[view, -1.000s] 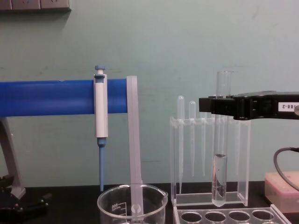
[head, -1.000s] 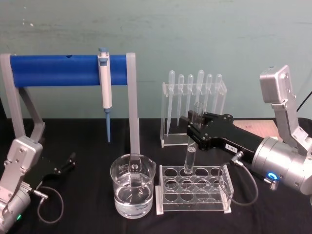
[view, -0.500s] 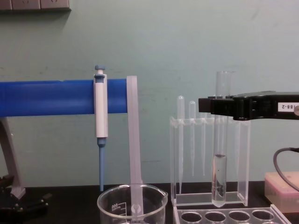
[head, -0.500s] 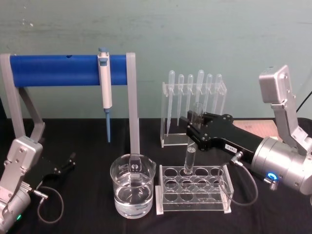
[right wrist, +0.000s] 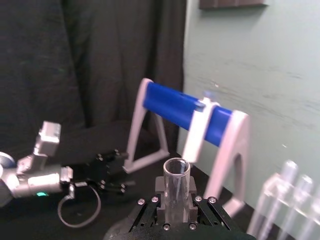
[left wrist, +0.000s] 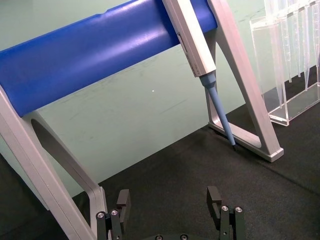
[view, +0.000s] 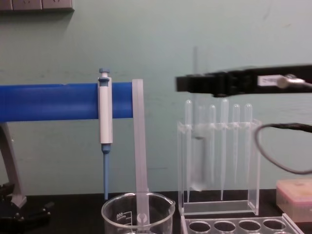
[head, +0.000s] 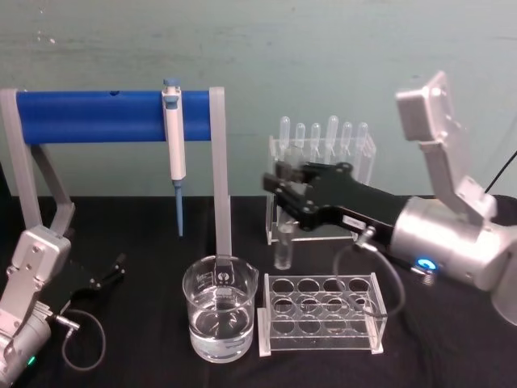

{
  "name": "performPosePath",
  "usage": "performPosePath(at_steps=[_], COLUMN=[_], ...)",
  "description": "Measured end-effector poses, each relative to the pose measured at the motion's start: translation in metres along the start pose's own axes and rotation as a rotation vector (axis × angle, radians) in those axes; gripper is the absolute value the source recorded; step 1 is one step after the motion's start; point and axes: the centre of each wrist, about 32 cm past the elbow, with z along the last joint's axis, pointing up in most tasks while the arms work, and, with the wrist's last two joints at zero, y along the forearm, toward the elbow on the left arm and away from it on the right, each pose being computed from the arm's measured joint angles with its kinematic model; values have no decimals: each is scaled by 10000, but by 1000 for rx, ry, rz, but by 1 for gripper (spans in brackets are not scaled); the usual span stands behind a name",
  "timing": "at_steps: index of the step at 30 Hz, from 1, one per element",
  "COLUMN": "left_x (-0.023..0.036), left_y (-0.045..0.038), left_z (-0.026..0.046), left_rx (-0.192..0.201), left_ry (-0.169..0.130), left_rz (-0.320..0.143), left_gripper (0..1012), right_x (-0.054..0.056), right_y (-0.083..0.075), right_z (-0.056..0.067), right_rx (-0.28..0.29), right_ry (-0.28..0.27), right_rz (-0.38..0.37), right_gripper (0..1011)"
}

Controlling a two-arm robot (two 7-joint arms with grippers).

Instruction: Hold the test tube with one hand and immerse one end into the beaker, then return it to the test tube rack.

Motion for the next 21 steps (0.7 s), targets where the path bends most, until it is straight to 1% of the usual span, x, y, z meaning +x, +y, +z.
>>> performPosePath(at_steps=[2, 3, 5, 6, 8, 13, 16, 19, 21], left_x=[0, 0, 0, 0, 0, 0, 0, 0, 0], left_y=[0, 0, 0, 0, 0, 0, 0, 0, 0], left_z=[0, 0, 0, 0, 0, 0, 0, 0, 0], left_rx=[0, 0, 0, 0, 0, 0, 0, 0, 0], left_ry=[0, 0, 0, 0, 0, 0, 0, 0, 0], left_rz=[0, 0, 0, 0, 0, 0, 0, 0, 0], left_gripper=[1000, 1000, 1000, 1000, 1000, 1000, 1000, 1000, 1000], right_x=[-6, -12, -21, -28, -41, -59, -71, -90, -100], right_y=[94, 167, 245, 317, 415, 577, 636, 704, 720], right_z=[18, 28, 40, 42, 47, 30, 18, -37, -61], right_rx=[5, 6, 9, 8, 9, 12, 13, 9, 9], right_ry=[2, 3, 4, 5, 5, 10, 15, 27, 28], right_rz=[26, 43, 60, 75, 90, 112, 118, 125, 127], right_gripper=[224, 224, 224, 224, 224, 224, 224, 224, 224])
